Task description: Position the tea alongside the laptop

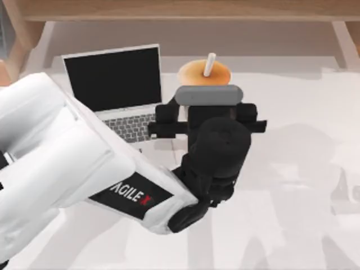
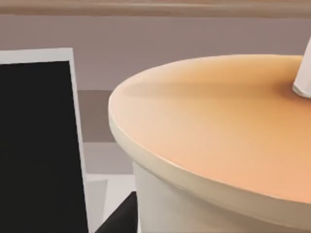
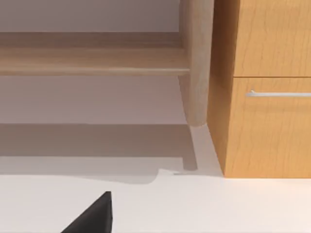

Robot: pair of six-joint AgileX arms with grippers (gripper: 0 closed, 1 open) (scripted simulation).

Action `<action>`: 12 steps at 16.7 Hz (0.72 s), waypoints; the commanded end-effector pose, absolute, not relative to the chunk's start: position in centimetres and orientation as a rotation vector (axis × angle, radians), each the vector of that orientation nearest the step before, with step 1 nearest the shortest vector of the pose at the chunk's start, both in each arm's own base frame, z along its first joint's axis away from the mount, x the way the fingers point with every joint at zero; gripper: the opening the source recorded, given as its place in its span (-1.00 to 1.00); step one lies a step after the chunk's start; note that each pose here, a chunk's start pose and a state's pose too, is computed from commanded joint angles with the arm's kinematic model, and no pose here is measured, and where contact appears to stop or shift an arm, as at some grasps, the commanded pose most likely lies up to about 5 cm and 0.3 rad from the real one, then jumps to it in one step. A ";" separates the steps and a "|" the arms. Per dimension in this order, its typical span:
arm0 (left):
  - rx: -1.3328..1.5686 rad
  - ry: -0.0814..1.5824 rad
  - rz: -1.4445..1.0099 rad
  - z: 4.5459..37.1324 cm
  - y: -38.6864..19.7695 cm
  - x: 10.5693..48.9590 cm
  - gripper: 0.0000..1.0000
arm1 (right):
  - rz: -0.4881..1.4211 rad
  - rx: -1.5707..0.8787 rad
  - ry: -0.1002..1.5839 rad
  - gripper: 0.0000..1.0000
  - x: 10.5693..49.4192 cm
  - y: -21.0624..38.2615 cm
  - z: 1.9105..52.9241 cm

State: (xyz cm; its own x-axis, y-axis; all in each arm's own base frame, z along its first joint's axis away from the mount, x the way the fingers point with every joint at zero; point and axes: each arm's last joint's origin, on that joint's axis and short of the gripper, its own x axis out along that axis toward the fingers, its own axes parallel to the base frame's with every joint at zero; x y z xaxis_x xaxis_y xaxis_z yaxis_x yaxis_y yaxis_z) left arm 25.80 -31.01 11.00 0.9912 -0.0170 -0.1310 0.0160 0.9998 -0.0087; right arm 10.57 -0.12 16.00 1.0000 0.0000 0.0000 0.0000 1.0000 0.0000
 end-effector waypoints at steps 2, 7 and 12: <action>-0.008 0.131 -0.017 11.0 -31.0 25.8 -0.55 | 0.000 0.000 0.000 1.00 10.6 -0.1 16.0; -0.008 0.131 -0.017 11.0 -31.0 25.8 0.21 | 0.000 0.000 0.000 1.00 10.6 -0.1 16.0; -0.008 0.131 -0.017 11.0 -31.0 25.8 0.96 | 0.000 0.000 0.000 1.00 10.6 -0.1 16.0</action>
State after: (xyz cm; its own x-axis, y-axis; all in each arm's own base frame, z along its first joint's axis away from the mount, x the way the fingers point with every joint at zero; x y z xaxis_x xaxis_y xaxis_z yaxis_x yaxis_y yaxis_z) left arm 25.80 -31.01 11.00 0.9912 -0.0170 -0.1310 0.0160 0.9998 -0.0087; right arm 10.57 -0.12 16.00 1.0000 0.0000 0.0000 0.0000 1.0000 0.0000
